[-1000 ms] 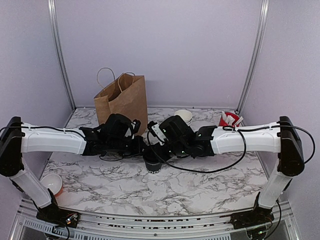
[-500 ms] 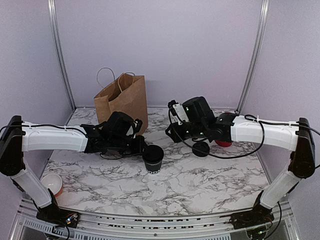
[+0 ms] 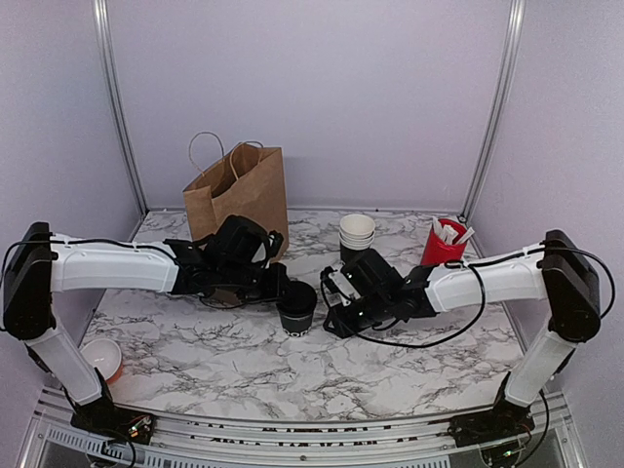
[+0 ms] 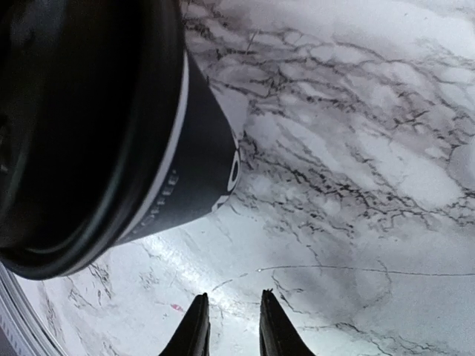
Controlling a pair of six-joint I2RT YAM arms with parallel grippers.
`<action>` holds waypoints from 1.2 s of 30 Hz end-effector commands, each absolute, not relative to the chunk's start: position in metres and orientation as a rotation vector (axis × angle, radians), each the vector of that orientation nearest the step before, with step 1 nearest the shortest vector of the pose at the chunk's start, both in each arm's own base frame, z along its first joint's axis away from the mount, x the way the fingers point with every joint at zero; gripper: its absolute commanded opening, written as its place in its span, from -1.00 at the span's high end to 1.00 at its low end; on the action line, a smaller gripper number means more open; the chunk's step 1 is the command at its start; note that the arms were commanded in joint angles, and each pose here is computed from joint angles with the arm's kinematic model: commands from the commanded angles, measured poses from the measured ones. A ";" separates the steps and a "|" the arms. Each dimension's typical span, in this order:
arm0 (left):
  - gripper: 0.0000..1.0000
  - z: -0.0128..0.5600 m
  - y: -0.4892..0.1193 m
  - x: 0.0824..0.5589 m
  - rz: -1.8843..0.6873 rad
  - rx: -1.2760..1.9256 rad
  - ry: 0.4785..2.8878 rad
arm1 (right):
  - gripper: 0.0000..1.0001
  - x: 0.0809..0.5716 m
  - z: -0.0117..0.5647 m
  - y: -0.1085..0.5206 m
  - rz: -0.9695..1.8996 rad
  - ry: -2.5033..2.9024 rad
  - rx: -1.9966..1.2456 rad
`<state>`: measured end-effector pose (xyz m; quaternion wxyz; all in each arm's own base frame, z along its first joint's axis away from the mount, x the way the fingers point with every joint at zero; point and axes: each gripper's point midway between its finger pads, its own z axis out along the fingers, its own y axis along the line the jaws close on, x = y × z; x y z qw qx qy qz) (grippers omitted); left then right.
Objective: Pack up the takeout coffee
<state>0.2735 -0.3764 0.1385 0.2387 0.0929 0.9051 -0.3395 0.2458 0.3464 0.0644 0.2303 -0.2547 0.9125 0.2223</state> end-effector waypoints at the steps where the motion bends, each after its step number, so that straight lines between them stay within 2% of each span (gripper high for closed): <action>1: 0.82 0.132 -0.378 0.270 -0.896 0.297 2.512 | 0.52 0.268 0.127 0.343 0.617 2.356 -0.564; 4: 0.82 0.132 -0.379 0.271 -0.894 0.307 2.514 | 0.46 0.279 0.153 0.343 0.619 2.280 -0.547; 10: 0.82 0.133 -0.380 0.271 -0.897 0.314 2.514 | 0.39 0.293 0.171 0.359 0.717 2.226 -0.581; 20: 0.83 0.130 -0.381 0.272 -0.887 0.323 2.518 | 0.42 0.274 0.077 0.373 0.790 2.449 -0.619; 27: 0.83 0.140 -0.383 0.273 -0.892 0.332 2.497 | 0.39 0.272 0.117 0.358 0.754 2.366 -0.560; 36: 0.78 0.189 -0.377 0.279 -0.936 0.315 2.402 | 0.35 0.270 0.143 0.372 0.725 2.320 -0.619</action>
